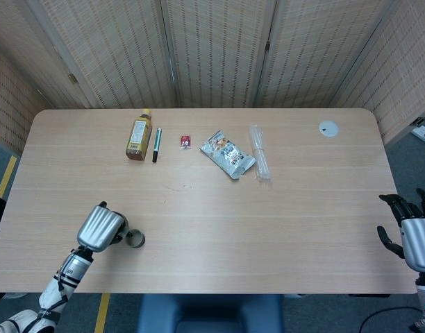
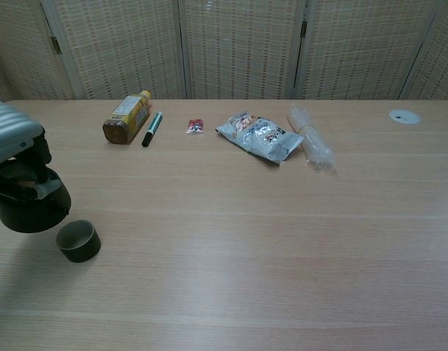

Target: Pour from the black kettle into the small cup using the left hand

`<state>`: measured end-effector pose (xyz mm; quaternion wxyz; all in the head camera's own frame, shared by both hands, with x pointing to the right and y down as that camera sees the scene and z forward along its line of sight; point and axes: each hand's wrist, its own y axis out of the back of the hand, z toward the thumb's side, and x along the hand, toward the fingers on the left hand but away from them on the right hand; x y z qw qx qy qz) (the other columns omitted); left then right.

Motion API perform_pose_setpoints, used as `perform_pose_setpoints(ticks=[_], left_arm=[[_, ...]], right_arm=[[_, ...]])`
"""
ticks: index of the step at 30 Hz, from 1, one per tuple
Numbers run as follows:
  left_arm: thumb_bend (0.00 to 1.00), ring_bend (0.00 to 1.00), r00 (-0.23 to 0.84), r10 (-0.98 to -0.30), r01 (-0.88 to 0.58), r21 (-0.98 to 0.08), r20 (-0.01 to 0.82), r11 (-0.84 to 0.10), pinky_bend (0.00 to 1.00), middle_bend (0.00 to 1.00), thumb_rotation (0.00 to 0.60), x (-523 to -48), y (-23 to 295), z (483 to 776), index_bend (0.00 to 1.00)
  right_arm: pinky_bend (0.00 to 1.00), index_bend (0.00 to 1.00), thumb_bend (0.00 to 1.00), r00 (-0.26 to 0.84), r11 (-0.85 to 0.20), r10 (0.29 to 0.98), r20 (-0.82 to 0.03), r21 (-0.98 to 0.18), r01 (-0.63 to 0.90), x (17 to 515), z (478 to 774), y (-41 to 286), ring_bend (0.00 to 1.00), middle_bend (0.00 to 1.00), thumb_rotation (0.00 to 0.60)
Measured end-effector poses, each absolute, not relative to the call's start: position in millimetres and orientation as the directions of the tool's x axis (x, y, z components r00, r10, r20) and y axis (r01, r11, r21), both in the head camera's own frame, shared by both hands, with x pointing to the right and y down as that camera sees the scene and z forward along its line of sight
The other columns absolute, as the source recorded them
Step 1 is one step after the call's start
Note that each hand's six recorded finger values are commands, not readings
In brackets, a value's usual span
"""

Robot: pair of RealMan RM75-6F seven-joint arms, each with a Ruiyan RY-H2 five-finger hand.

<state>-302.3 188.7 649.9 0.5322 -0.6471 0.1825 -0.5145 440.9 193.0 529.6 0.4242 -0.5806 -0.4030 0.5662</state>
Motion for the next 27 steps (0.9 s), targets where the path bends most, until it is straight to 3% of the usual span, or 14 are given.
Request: perform_pose_setpoints(ticks=[27], left_arm=[[0.47, 0.95, 0.398, -0.783, 0.349, -0.869, 0.477, -0.351, 0.59, 1.0, 0.597, -299.0, 193.2, 653.3, 0.99]], right_arm=[[0.06, 0.21, 0.38, 0.029, -0.314, 0.949, -0.314, -0.949, -0.013, 442.8, 529.0, 193.6, 0.37, 0.28, 0.6]])
